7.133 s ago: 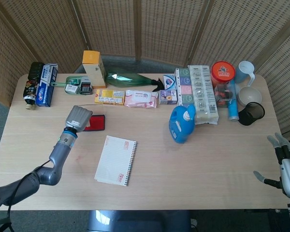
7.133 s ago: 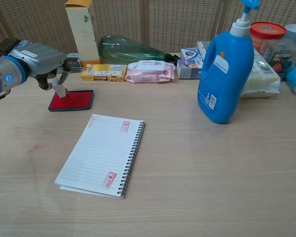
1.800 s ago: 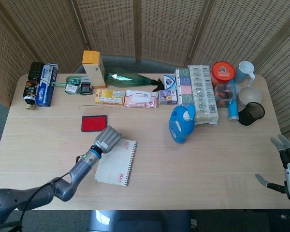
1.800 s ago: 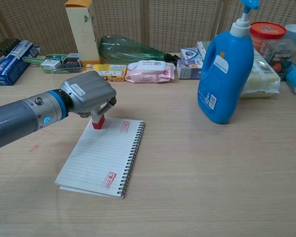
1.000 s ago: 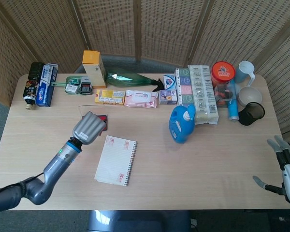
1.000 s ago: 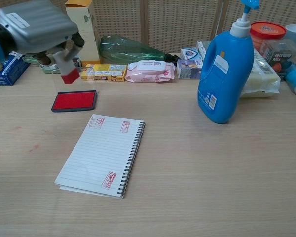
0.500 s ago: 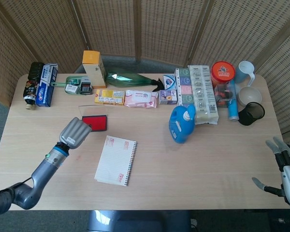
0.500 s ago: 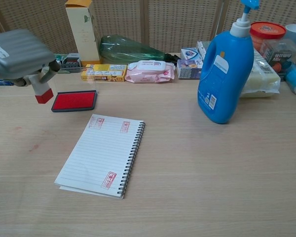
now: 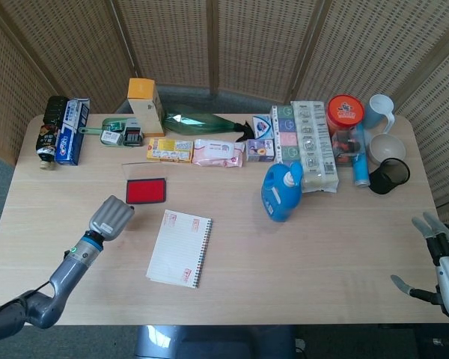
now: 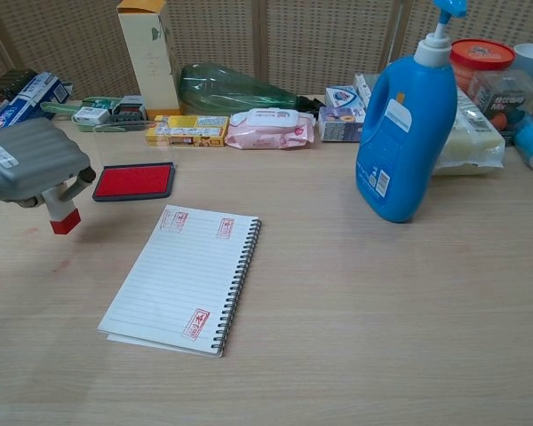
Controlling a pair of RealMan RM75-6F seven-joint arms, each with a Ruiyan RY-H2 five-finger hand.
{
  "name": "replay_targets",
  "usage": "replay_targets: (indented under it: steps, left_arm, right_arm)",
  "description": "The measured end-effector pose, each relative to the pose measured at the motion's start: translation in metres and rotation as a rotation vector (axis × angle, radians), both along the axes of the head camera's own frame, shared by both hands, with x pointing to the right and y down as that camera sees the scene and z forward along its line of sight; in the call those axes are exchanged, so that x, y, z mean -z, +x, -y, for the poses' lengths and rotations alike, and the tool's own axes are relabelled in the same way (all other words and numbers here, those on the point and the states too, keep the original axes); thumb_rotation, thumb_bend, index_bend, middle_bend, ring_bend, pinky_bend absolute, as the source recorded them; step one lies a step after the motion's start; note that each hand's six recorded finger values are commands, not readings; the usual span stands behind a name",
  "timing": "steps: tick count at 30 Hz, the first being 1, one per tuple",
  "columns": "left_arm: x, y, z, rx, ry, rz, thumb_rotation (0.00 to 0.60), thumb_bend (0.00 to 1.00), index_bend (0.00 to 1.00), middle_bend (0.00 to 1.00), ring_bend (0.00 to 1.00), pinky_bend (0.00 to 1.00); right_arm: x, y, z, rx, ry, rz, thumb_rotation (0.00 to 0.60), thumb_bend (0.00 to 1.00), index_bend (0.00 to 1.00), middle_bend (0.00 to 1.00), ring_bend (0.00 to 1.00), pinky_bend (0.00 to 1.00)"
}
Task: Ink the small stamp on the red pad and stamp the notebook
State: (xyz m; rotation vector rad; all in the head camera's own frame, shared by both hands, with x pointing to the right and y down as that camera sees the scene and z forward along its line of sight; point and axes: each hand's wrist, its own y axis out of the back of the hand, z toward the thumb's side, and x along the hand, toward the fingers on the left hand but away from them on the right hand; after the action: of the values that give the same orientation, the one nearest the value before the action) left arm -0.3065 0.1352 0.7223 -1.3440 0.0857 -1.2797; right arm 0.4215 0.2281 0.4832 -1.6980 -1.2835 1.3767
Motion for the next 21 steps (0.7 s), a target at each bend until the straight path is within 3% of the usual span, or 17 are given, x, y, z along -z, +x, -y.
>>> replay_targets:
  steps: [8, 21]
  left_arm:
    - [-0.012, 0.006, -0.009, -0.009, -0.016, 0.000, 0.600, 0.34, 0.64, 1.00, 1.00, 1.00]
    - [-0.009, 0.011, -0.006, -0.010, 0.004, -0.011, 0.600, 0.25, 0.64, 1.00, 1.00, 1.00]
  right_arm:
    - [-0.001, 0.000, 0.000, 0.002, -0.003, 0.000, 0.569, 0.00, 0.06, 0.00, 0.00, 0.00]
    - [-0.001, 0.000, -0.001, 0.002, -0.008, -0.003, 0.571, 0.00, 0.06, 0.00, 0.00, 0.00]
